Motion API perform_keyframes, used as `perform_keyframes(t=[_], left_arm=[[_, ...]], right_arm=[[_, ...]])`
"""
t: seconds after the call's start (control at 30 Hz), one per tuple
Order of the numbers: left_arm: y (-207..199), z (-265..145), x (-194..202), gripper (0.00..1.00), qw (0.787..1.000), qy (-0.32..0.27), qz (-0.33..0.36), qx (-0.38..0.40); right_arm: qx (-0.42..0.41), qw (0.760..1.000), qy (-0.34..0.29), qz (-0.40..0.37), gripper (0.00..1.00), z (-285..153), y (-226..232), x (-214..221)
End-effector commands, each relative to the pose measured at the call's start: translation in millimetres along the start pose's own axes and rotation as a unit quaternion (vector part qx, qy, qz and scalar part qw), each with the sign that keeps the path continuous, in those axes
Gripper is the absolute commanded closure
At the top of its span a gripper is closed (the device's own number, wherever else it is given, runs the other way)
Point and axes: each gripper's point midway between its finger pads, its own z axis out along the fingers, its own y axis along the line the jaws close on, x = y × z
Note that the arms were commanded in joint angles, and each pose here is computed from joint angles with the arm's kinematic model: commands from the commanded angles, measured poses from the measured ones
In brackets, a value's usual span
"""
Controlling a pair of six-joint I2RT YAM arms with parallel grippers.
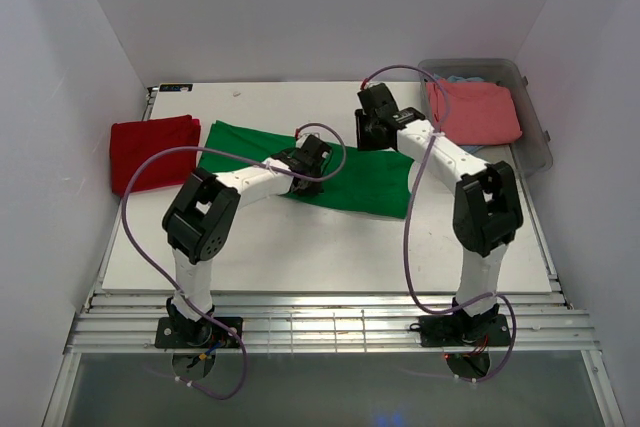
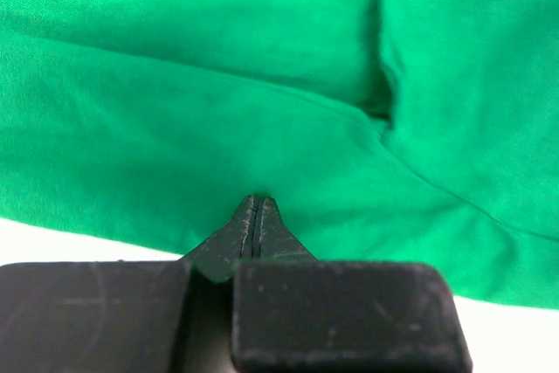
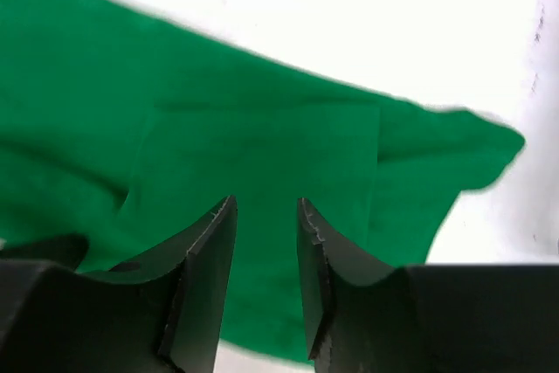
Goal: Fold and stack the t-shirts
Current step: Fold the tshirt
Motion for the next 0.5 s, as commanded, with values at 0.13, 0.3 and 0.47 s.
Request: perform_keyframes(t=[0.13,0.3,0.47], left_arm=[[-62.9,-84.5,-85.8,1.00,0.988,-0.114,0.006,0.106],[-32.3,-127.0,-120.8,1.00,0.979,-0.198,0.009,0.039],[64.3,-101.3,-105.9,1.00,0.980,-0.174,0.018,-0.098]], right_arm=[[-0.054,0.998,0.020,0.028,0.72,-58.5,19.4,45.1],[-0.037,0.996,0.064,0.048,0.92,-48.1,14.0,101.9],[-0.008,0.996,0.071,0.044,0.92,-35.2,4.0,113.6]])
